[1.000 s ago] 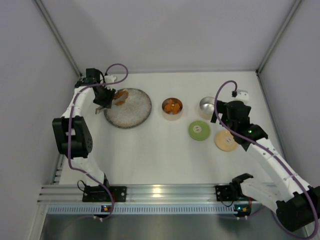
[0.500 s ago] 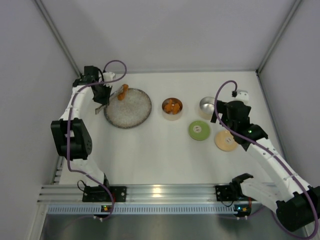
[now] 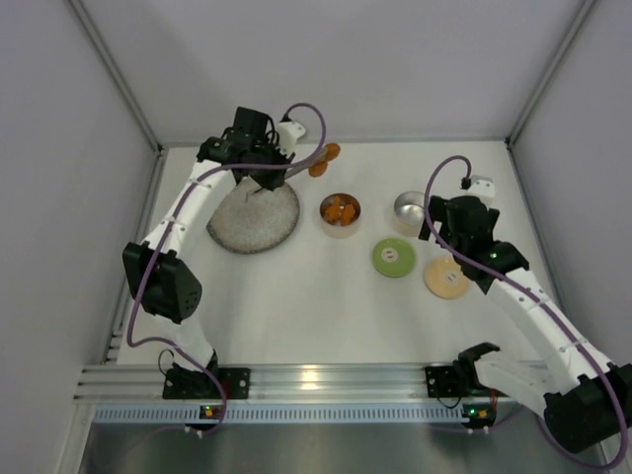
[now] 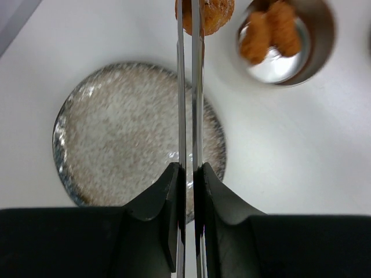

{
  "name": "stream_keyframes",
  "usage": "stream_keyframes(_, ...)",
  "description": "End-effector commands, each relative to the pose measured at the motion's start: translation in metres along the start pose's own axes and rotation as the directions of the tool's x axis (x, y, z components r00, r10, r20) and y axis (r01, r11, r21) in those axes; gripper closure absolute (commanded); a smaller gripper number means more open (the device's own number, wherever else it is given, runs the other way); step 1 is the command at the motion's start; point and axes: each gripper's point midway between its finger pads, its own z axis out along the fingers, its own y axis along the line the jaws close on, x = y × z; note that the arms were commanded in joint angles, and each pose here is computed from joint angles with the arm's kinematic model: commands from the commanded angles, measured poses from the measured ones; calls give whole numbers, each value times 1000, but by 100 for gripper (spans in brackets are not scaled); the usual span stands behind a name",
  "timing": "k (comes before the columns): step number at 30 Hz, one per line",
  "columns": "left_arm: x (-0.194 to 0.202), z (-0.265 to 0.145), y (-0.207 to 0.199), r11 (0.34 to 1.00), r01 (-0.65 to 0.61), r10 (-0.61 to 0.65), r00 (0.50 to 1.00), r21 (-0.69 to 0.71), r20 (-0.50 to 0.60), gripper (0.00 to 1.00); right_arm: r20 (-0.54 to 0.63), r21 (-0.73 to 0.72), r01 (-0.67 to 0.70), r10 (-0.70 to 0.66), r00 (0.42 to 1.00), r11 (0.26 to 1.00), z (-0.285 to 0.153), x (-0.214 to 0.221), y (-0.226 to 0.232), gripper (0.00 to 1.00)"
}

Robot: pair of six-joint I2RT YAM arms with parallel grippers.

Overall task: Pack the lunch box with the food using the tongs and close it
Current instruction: Pick up the fake food from the plate, then place the fake food in the packing box.

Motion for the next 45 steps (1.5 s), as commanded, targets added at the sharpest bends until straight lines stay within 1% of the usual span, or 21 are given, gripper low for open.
stream_keyframes(1, -37, -9, -34, 996, -45, 37, 996, 83, 86, 100, 23, -17, -37, 37, 999, 999, -9, -24, 4, 1)
stream_keyframes(2, -43, -6, -52, 991, -74, 63, 993, 115, 96, 100, 24, -24, -59, 60, 998, 998, -9, -28, 1, 1)
stream_keyframes(4, -50, 2, -71, 982, -116, 100, 989, 150, 110, 100, 2, -121, -116, 117, 993, 986, -12, -35, 8, 3)
stream_keyframes(5, -53, 8, -87, 975, -142, 123, 986, 174, 115, 100, 8, -114, -177, 179, 984, 978, -9, -43, -7, 6)
stream_keyframes(6, -55, 9, -95, 970, -154, 133, 984, 188, 121, 100, 3, -139, -214, 216, 976, 967, -7, -47, -11, 10)
stream_keyframes(7, -57, 11, -101, 966, -167, 143, 982, 198, 126, 100, -34, -257, -252, 252, 967, 933, -10, -51, 4, 19)
stream_keyframes(8, -61, 12, -112, 960, -183, 157, 978, 213, 136, 100, -26, -255, -301, 304, 952, 919, -6, -60, -11, 23)
stream_keyframes(9, -62, 13, -119, 954, -190, 161, 977, 231, 139, 100, -48, -285, -318, 318, 947, 904, -2, -62, -9, 26)
stream_keyframes(10, -63, 14, -124, 950, -197, 166, 976, 242, 141, 100, -79, -356, -333, 327, 942, 873, -5, -65, 2, 31)
stream_keyframes(11, -66, 12, -132, 944, -211, 177, 972, 252, 152, 100, -89, -375, -339, 330, 940, 863, 1, -69, 4, 33)
stream_keyframes(13, -68, 12, -142, 937, -233, 197, 968, 259, 157, 100, -96, -397, -331, 320, 943, 856, 2, -76, 8, 32)
stream_keyframes(15, -70, 12, -148, 934, -248, 210, 963, 259, 166, 100, -99, -380, -329, 315, 944, 865, 4, -79, 6, 32)
stream_keyframes(18, -78, 21, -156, 935, -250, 207, 961, 254, 183, 100, -88, -292, -344, 333, 939, 892, 6, -76, -11, 28)
stream_keyframes(19, -78, 28, -163, 932, -255, 213, 961, 258, 179, 100, -79, -257, -355, 347, 935, 899, 8, -75, -20, 28)
stream_keyframes(21, -94, 34, -170, 934, -260, 207, 953, 245, 222, 100, -82, -238, -366, 356, 931, 900, 7, -70, -25, 28)
stream_keyframes(25, -110, 59, -195, 936, -239, 175, 953, 259, 246, 100, -55, -190, -361, 357, 933, 913, 4, -61, -36, 27)
stream_keyframes(29, -109, 90, -208, 941, -233, 177, 957, 245, 229, 100, -29, -146, -326, 325, 945, 934, -6, -54, -47, 26)
stream_keyframes(32, -116, 99, -212, 947, -225, 166, 954, 231, 251, 100, -29, -137, -312, 311, 950, 940, -8, -48, -50, 26)
stream_keyframes(35, -117, 110, -212, 951, -224, 167, 953, 214, 253, 100, -41, -136, -316, 314, 949, 939, -8, -41, -50, 26)
stream_keyframes(39, -105, 125, -217, 949, -238, 192, 957, 207, 219, 100, -69, -125, -325, 319, 945, 937, -5, -26, -51, 26)
stream_keyframes(45, -87, 125, -215, 942, -265, 230, 957, 208, 179, 100, -69, -108, -321, 315, 946, 941, -4, -21, -54, 25)
